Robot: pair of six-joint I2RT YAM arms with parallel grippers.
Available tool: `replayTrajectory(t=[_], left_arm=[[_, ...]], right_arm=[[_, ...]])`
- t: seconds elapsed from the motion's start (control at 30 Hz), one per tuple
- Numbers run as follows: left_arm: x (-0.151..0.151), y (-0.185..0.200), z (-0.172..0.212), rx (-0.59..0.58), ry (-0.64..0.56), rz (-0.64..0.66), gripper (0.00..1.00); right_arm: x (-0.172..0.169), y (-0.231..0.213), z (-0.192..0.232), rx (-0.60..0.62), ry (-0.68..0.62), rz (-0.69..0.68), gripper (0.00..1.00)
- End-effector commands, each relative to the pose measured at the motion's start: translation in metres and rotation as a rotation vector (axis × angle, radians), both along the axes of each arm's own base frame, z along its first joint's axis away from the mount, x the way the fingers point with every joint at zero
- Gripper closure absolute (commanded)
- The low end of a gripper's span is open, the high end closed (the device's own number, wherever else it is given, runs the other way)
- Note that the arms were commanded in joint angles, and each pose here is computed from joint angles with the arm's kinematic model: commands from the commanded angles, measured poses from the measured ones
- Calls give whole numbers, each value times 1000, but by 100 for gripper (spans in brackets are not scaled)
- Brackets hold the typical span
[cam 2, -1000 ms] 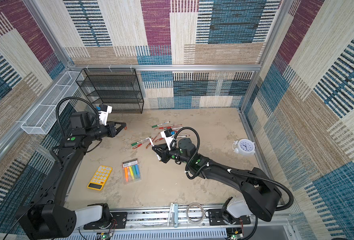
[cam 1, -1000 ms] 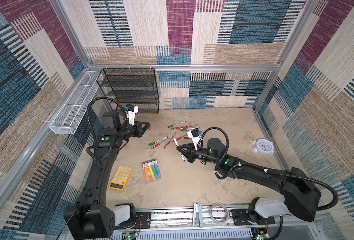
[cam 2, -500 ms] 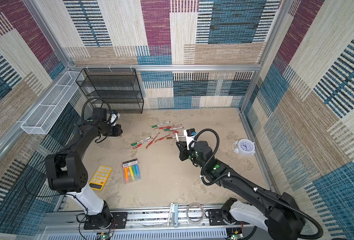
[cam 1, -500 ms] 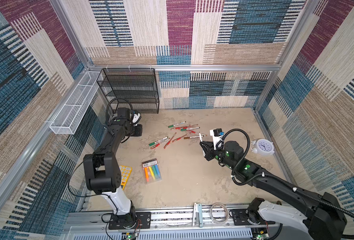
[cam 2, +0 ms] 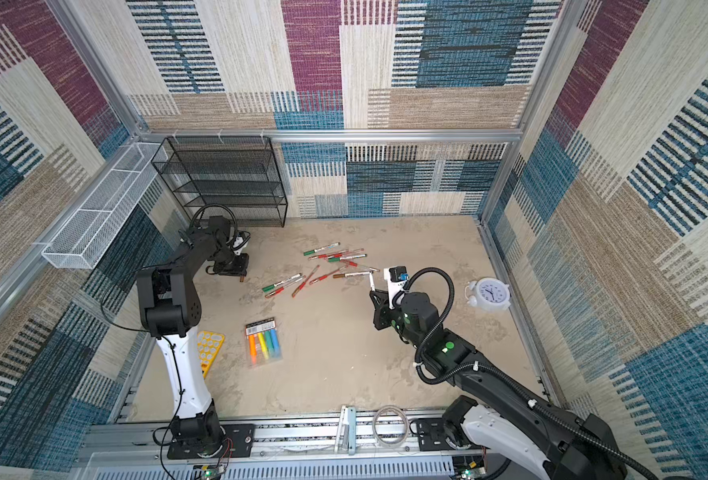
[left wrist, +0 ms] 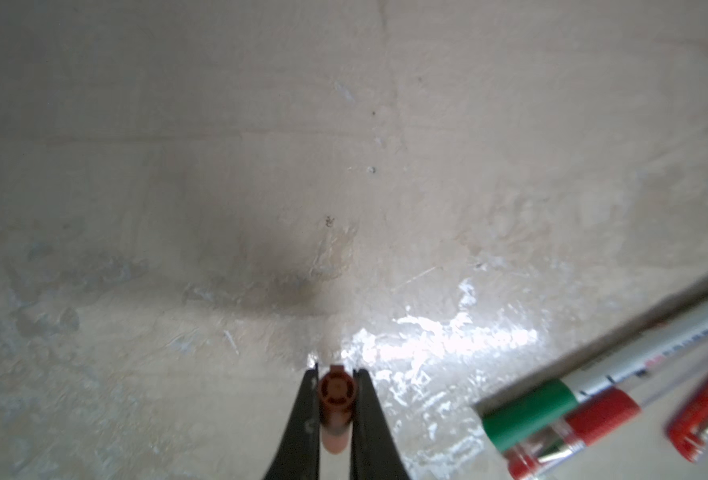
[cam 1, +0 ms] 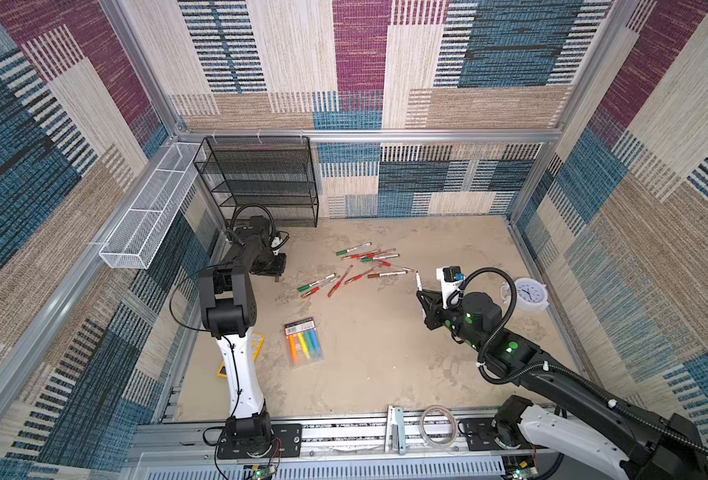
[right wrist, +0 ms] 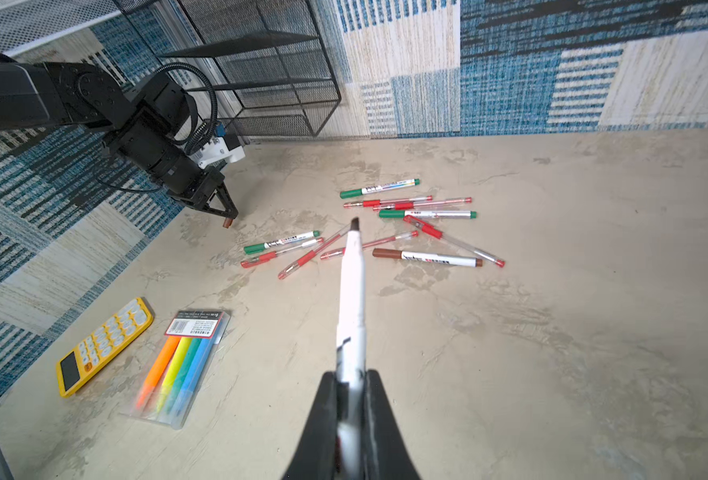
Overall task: Open the pen caps
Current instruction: 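Lower the brown cap onto the table and open the left gripper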
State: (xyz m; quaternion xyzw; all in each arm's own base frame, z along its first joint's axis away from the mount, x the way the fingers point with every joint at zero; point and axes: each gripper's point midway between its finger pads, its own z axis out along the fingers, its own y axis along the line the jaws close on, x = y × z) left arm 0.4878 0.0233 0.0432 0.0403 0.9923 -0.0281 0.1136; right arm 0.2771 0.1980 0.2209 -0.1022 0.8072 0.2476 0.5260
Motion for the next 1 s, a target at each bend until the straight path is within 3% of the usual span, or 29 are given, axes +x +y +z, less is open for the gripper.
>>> replayTrajectory(t=[0.0, 0.1, 0.33, 0.47, 0.73, 0.87, 0.97], left_arm=[[-8, 7, -8, 35, 53, -6, 100], [-7, 9, -16, 45, 68, 6, 100], [-8, 11, -21, 56, 82, 19, 87], [-8, 11, -5, 53, 51, 30, 78], [-16, -1, 56, 15, -71, 31, 46], [-34, -13, 95, -25, -171, 41, 33], [-55, -28, 127, -84, -271, 10, 16]], right_arm=[[2, -5, 4, 7, 4, -30, 100], [2, -6, 6, 6, -8, -30, 100], [5, -7, 10, -7, -14, -34, 100], [9, -7, 10, -38, -2, -30, 100], [26, -17, 3, -111, 26, -47, 100], [42, -29, -3, -153, 39, -59, 100], [59, -46, -13, -194, 69, -90, 100]])
